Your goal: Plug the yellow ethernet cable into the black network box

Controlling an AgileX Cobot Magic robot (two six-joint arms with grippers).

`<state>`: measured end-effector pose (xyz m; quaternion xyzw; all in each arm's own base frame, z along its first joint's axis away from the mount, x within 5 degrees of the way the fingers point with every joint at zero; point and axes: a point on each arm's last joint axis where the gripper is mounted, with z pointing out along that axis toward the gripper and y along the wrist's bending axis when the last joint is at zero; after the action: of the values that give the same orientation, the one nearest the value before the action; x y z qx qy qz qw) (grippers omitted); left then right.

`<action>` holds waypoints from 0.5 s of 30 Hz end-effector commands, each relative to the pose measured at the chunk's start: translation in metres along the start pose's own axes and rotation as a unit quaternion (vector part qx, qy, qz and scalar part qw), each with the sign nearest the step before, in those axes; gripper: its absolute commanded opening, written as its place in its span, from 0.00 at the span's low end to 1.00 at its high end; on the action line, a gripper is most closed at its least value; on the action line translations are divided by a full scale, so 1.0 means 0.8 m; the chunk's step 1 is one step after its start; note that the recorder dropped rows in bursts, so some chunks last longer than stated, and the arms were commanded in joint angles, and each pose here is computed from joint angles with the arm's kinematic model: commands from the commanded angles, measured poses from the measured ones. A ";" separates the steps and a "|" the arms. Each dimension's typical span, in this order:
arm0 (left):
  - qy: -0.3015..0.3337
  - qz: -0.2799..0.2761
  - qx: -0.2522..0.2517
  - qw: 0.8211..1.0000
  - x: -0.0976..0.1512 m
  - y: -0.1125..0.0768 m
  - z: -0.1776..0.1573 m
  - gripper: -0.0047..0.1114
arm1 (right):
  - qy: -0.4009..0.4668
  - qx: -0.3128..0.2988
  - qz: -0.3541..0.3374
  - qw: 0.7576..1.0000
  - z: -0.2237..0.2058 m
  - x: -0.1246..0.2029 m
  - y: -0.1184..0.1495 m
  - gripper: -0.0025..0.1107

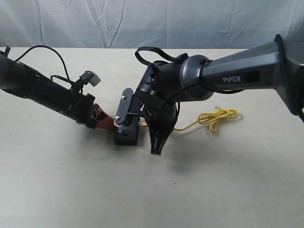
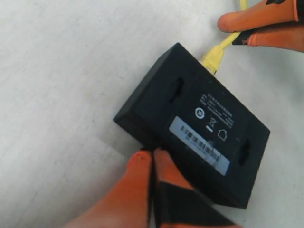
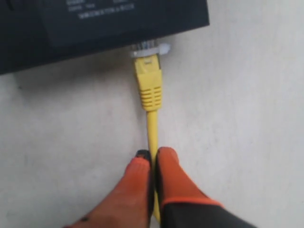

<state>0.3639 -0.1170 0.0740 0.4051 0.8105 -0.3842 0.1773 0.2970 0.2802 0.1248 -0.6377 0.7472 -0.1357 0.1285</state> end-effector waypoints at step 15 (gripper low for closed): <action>0.051 0.010 -0.040 0.998 0.023 0.014 0.010 0.04 | -0.027 0.006 0.016 0.999 -0.009 -0.007 -0.002 0.48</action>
<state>0.3639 -0.1170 0.0740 0.4051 0.8105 -0.3842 0.1773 0.2966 0.2869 0.1230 -0.6345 0.7492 -0.1189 0.1482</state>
